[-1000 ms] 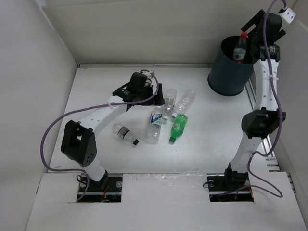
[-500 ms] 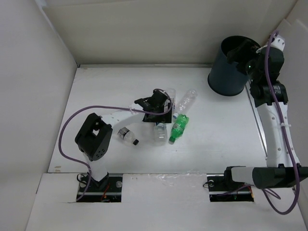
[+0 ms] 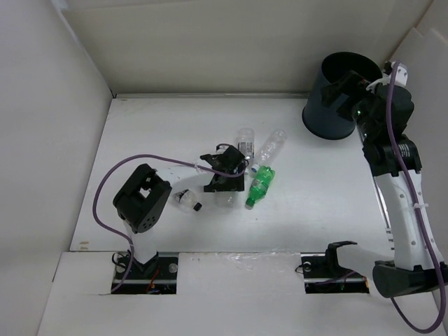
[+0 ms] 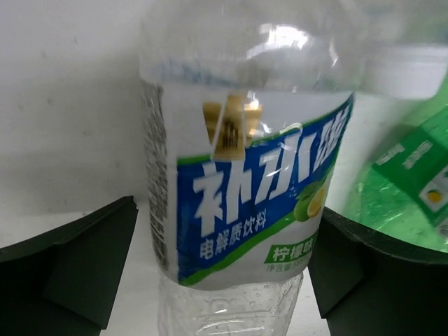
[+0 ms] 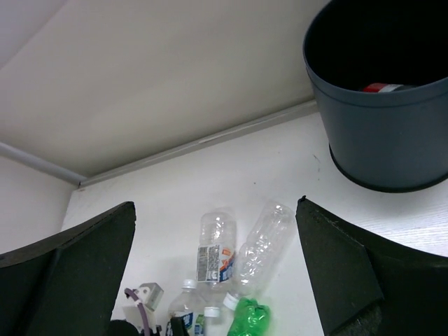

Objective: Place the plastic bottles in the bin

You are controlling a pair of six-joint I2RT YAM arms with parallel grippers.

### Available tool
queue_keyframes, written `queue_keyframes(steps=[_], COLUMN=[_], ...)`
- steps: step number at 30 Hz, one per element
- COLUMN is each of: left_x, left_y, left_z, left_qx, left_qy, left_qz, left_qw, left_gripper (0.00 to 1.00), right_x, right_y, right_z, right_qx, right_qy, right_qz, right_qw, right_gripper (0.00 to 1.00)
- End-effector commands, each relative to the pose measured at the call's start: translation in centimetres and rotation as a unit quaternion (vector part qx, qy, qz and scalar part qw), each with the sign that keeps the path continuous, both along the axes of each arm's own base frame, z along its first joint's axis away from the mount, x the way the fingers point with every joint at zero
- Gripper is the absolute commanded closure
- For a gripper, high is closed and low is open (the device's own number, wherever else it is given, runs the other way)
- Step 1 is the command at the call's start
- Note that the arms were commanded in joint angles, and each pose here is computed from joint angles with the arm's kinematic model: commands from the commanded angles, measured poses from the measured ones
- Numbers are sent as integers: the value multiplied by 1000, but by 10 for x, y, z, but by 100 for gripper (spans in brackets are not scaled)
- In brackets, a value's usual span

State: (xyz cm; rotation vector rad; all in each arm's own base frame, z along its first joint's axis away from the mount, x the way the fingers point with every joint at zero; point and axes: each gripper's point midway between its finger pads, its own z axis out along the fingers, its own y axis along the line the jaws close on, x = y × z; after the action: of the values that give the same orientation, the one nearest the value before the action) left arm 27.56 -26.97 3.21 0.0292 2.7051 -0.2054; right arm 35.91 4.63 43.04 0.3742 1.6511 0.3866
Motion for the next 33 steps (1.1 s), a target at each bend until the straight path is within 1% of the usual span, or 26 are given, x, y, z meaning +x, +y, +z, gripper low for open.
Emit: queue_keyframes(steps=[1, 5, 9, 11, 13, 14, 16, 17, 19, 20, 21, 23, 25, 26, 27, 28, 29, 30, 31, 32, 33], left_x=[-20, -39, -46, -47, -47, -47, -48, -48, -46, -43, -45, -45, -40, -40, -38, -35, -31, -29, -25, -25, -24], left_y=[-2, -10, -9, -4, 0, 4, 6, 6, 7, 7, 12, 18, 27, 27, 32, 26, 23, 18, 10, 7, 3], left_z=[4, 0, -3, -7, -7, -10, -10, -10, -10, -5, -1, 12, 47, 61, 83, 105, 122, 139, 173, 187, 203], left_qx=[-3, 3, 11, 17, 23, 30, 32, 32, 35, 29, 41, 43, 32, 26, 6, -9, -23, -41, -87, -93, -112], left_qy=[1, 10, 10, 11, 6, 4, 7, 7, 0, -8, -15, -35, -78, -95, -119, -142, -161, -178, -215, -237, -256], left_qz=[13, 5, 12, 18, 21, 24, 28, 28, 37, 45, 51, 67, 100, 99, 107, 90, 72, 51, 38, -1, -23], left_qw=[1000, 1000, 1000, 1000, 999, 999, 999, 999, 999, 999, 998, 996, 991, 990, 987, 986, 984, 982, 972, 967, 960], left_gripper=[7, 7, 7, 12, 25, 36, 51, 56, 75, 95, 100, 100, 100, 100, 100, 100, 100, 100, 100, 100, 100], right_x=[-2, -3, -7, -7, -8, -9, -8, -8, -9, -10, -10, -11, -12, -14, -14, -15, -23, -22, -25, -30, -39], right_y=[9, 13, 19, 19, 23, 26, 31, 31, 40, 42, 48, 64, 76, 87, 92, 102, 118, 129, 139, 153, 168], right_z=[11, 8, 12, 12, 12, 12, 10, 10, 8, 8, 11, 7, 6, 9, 5, 6, 6, 6, 9, 6, 21], right_qx=[-4, -4, -4, -4, -4, -4, -4, -4, -3, -3, -1, -4, -1, 1, 10, 16, 33, 43, 52, 60, 79], right_qy=[-20, -16, -20, -20, -20, -20, -20, -20, -20, -20, -26, -33, -40, -52, -50, -53, -51, -55, -59, -56, -79], right_qz=[17, 23, 29, 29, 35, 39, 45, 45, 62, 67, 78, 120, 148, 173, 186, 206, 248, 270, 292, 326, 353], right_qw=[1000, 1000, 999, 999, 999, 999, 999, 999, 998, 998, 997, 992, 988, 984, 981, 977, 967, 960, 953, 942, 929], right_gripper=[0, 0, 0, 0, 0, 0, 0, 0, 0, 0, 0, 0, 0, 0, 0, 0, 0, 0, 0, 0, 0])
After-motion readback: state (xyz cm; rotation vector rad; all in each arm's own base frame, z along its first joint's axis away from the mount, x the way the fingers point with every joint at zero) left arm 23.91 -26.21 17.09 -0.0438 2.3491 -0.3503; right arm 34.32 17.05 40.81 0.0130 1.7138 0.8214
